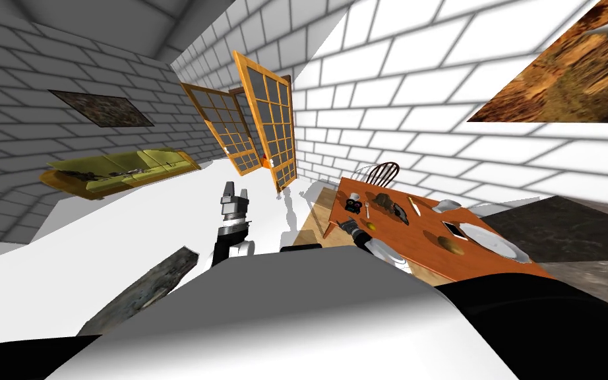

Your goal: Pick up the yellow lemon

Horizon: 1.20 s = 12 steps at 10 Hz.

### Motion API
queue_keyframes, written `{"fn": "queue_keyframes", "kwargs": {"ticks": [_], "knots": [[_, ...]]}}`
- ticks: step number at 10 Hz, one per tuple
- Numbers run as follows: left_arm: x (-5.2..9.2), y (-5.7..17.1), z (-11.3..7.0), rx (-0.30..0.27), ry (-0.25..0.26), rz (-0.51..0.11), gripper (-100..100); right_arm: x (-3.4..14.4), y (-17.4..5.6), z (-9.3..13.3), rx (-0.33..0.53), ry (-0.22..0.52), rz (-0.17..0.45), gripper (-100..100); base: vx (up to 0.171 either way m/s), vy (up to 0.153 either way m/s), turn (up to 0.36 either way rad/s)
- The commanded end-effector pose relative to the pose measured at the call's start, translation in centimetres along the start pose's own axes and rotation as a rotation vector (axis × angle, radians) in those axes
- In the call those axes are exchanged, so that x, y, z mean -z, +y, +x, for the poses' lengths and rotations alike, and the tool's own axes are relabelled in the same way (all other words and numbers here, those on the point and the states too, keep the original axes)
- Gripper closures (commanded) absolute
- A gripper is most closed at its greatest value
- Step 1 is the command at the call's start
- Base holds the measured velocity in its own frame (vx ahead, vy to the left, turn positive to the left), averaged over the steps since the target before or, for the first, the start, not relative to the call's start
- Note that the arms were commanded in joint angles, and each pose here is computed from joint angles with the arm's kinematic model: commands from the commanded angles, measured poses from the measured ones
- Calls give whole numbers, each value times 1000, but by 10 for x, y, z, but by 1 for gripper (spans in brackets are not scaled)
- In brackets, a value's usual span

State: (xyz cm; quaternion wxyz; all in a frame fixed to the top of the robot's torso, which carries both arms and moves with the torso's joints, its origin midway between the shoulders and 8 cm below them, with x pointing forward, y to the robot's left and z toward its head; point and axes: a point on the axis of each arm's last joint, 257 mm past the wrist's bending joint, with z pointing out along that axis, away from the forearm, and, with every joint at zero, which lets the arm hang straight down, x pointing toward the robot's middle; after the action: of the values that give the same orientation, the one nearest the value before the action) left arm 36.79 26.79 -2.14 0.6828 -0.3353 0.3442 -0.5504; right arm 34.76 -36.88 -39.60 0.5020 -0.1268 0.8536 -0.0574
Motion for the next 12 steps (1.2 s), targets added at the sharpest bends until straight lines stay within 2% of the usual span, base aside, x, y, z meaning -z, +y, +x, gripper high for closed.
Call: {"fn": "queue_keyframes", "kwargs": {"ticks": [1,2,3,5,6,8,9,12], "knots": [[0,0,0,0,0,0,0,1,-4,17,39,31,13,-100,1,-32,91],[0,0,0,0,0,0,0,6,-16,39,113,81,30,-100,7,-36,180],[0,0,0,0,0,0,0,6,-16,39,113,83,31,-100,4,-40,64],[0,0,0,0,0,0,0,18,-42,79,255,177,59,-100,10,-61,157],[0,0,0,0,0,0,0,19,-44,82,256,184,61,-100,3,-69,89],[0,0,0,0,0,0,0,34,-70,117,386,272,81,-100,-15,-75,147],[0,0,0,0,0,0,0,35,-72,120,387,278,83,-100,-3,-77,50],[0,0,0,0,0,0,0,63,-109,164,552,400,102,-100,12,-99,124]]}}
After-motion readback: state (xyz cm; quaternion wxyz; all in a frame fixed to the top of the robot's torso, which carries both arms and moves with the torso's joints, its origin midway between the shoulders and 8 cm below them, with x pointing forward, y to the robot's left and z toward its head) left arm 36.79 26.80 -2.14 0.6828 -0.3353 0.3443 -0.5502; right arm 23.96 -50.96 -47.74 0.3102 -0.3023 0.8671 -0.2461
